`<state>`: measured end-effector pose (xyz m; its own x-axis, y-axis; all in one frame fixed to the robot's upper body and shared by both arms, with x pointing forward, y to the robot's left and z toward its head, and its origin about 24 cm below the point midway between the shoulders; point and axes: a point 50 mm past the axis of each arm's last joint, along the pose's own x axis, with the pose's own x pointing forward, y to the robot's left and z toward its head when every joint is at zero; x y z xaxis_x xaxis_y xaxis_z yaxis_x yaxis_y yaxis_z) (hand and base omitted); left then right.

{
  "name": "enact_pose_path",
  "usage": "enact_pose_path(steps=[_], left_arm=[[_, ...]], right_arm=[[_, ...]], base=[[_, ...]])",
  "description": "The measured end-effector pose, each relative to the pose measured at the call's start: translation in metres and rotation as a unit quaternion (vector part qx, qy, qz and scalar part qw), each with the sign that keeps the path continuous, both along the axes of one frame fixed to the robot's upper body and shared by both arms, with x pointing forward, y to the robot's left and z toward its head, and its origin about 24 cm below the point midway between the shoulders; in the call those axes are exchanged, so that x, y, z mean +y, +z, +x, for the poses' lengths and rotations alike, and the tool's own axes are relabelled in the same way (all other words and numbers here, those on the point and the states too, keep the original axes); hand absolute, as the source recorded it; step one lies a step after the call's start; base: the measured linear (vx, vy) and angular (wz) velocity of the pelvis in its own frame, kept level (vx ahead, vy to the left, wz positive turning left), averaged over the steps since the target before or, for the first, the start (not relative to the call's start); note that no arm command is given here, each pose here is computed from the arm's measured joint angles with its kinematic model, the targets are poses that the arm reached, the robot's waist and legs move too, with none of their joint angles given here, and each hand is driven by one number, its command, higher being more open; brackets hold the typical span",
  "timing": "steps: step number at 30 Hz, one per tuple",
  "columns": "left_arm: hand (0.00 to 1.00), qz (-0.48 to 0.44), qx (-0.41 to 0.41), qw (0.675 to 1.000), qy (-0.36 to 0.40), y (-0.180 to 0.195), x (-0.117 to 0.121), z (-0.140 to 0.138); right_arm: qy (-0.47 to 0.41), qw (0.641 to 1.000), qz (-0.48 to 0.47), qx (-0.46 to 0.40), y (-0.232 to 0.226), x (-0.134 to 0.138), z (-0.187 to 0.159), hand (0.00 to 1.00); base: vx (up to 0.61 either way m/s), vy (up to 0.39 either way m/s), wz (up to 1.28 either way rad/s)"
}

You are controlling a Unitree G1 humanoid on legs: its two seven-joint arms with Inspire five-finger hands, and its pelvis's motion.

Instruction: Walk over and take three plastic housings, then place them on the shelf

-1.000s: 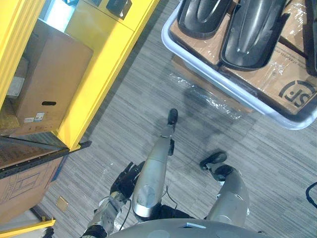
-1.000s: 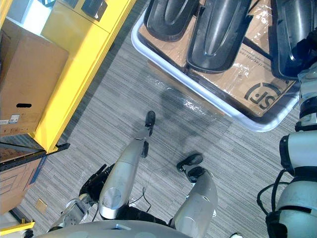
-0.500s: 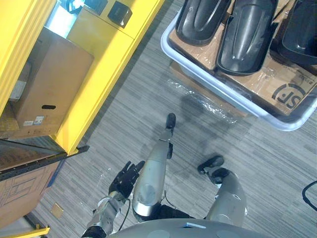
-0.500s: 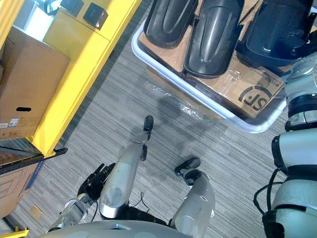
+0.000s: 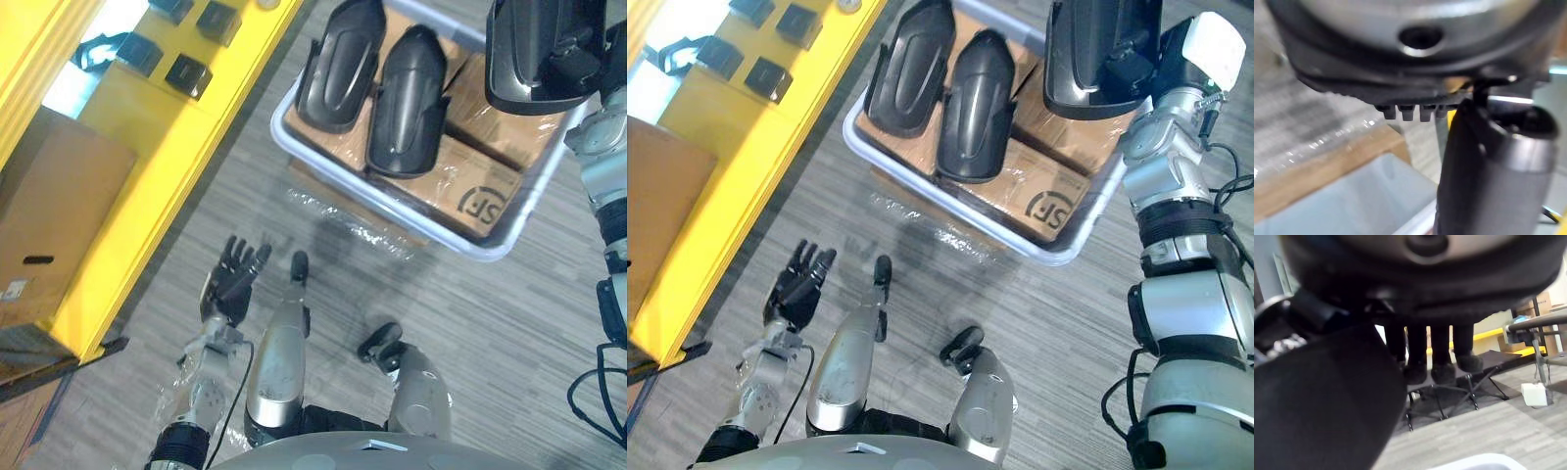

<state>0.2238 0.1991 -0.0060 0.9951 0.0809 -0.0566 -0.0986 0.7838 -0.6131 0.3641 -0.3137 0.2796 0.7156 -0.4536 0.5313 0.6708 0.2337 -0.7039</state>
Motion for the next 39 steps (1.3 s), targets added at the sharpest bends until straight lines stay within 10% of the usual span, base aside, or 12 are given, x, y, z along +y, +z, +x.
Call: enact_pose_path(steps=[9, 20, 39], left_arm=[[1.0, -0.018, -0.042, 0.999, -0.018, 0.034, 0.002, 0.017], [1.0, -0.143, -0.054, 0.967, -0.206, 0.06, -0.053, 0.041], [1.0, -0.182, -0.037, 0.933, -0.308, 0.063, -0.1, 0.039]], right_arm=[[0.035, 0.998, -0.033, 0.027, -0.058, 0.022, -0.004, 0.0], [0.229, 0.962, -0.151, -0.017, -0.081, 0.099, -0.015, 0.0], [0.394, 0.908, -0.116, 0.078, -0.154, 0.175, -0.028, 0.0]], base=[[0.07, 0.0, -0.09], [0.03, -0.007, -0.11], [-0.06, 0.011, -0.06]])
